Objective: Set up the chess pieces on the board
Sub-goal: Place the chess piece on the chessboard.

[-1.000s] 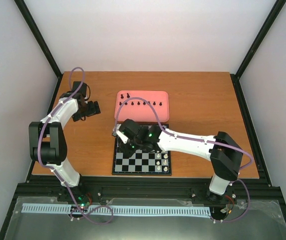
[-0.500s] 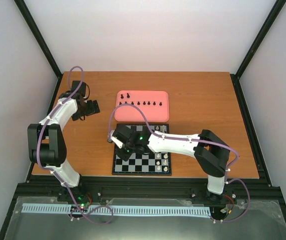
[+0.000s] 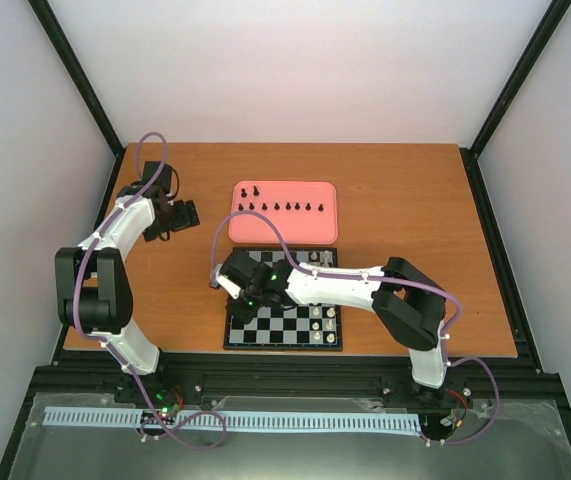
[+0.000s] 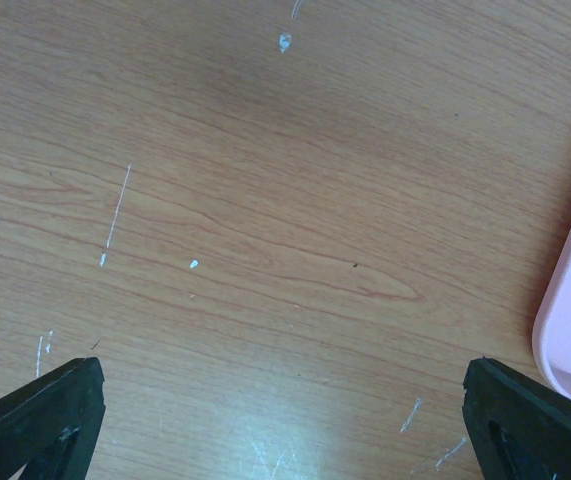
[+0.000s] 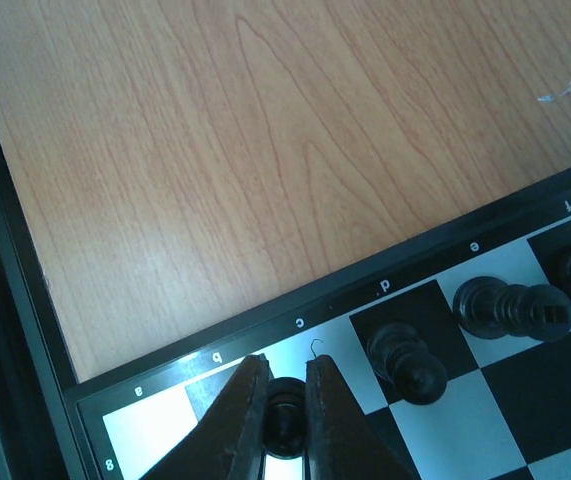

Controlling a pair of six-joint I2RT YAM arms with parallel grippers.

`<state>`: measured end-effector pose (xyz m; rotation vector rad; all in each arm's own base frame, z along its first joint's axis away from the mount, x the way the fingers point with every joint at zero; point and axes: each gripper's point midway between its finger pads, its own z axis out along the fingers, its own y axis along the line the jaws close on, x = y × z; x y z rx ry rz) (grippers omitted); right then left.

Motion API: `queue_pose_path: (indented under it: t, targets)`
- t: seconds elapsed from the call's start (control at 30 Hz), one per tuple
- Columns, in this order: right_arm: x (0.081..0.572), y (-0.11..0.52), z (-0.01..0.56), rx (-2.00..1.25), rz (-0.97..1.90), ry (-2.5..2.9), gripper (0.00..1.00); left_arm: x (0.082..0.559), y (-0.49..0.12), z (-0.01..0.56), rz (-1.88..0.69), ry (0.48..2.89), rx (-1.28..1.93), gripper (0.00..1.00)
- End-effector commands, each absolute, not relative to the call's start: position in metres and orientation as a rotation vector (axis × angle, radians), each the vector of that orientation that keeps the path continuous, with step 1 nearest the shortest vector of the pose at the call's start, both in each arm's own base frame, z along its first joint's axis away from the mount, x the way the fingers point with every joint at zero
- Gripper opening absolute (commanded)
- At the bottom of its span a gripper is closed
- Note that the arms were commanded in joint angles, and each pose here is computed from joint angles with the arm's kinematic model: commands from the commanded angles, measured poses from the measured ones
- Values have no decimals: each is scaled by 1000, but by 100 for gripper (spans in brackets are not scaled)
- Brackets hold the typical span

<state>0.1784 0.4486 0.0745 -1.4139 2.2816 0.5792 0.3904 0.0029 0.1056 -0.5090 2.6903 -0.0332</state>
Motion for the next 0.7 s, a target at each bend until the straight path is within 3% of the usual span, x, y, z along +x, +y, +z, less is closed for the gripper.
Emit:
queue_pose_path:
  t: [0.0, 0.67]
  targets:
    - [180, 461, 75, -1402, 598, 2239, 3, 400, 3, 114, -36, 2652, -503, 100]
    - [187, 447, 57, -1359, 664, 2254, 3, 401, 6, 107, -9, 2668, -505, 100]
